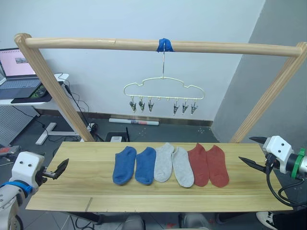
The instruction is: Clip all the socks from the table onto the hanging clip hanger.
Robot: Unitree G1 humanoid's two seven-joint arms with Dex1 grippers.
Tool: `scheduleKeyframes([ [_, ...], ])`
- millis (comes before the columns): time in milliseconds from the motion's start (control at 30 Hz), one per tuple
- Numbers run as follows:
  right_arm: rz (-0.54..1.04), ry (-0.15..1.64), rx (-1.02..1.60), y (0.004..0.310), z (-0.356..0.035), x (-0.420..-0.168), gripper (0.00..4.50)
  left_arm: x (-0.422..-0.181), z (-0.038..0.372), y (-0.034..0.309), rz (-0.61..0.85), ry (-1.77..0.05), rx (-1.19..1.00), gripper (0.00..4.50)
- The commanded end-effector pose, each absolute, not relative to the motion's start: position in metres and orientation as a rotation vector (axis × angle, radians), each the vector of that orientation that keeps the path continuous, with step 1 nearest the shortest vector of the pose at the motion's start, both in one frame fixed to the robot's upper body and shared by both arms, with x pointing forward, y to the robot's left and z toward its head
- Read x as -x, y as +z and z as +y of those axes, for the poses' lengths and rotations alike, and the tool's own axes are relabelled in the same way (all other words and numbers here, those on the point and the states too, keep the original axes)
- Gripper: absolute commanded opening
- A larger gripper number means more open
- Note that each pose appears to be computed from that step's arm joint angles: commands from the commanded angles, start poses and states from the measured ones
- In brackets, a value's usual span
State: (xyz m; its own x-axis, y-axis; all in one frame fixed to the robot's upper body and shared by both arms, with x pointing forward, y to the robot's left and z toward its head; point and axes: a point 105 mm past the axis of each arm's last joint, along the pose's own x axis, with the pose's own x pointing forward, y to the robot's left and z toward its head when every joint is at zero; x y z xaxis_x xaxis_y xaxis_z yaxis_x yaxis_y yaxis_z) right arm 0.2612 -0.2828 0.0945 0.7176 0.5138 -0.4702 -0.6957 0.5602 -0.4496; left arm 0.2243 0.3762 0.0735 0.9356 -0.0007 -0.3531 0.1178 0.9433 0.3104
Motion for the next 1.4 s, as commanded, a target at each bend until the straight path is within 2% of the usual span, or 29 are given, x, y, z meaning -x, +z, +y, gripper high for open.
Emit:
scheduleKeyframes([
  [33, 0.270, 0.725, 0.684, 0.105, -0.279, -0.263, 4.50, -0.224, 0.385, 0.090, 0.304, -0.031, -0.351, 4.48],
  [367, 0.259, 0.702, 0.675, 0.107, -0.281, -0.265, 4.50, -0.226, 0.377, 0.104, 0.191, -0.072, -0.376, 4.48],
  [567, 0.259, 0.697, 0.676, 0.105, -0.283, -0.265, 4.50, -0.228, 0.380, 0.100, 0.213, -0.045, -0.437, 4.48],
  [733, 0.233, 0.684, 0.646, 0.107, -0.282, -0.266, 4.50, -0.231, 0.378, 0.112, 0.122, -0.033, -0.346, 4.48],
  [833, 0.224, 0.678, 0.644, 0.109, -0.281, -0.266, 4.50, -0.233, 0.376, 0.110, 0.136, -0.034, -0.352, 4.48],
  [1133, 0.190, 0.704, 0.639, 0.117, -0.266, -0.257, 4.50, -0.252, 0.315, 0.115, 0.074, -0.197, -0.236, 4.48],
  [1400, 0.043, 0.879, 0.562, 0.145, -0.196, -0.240, 4.50, -0.287, 0.262, 0.148, -0.090, -0.224, -0.134, 4.48],
])
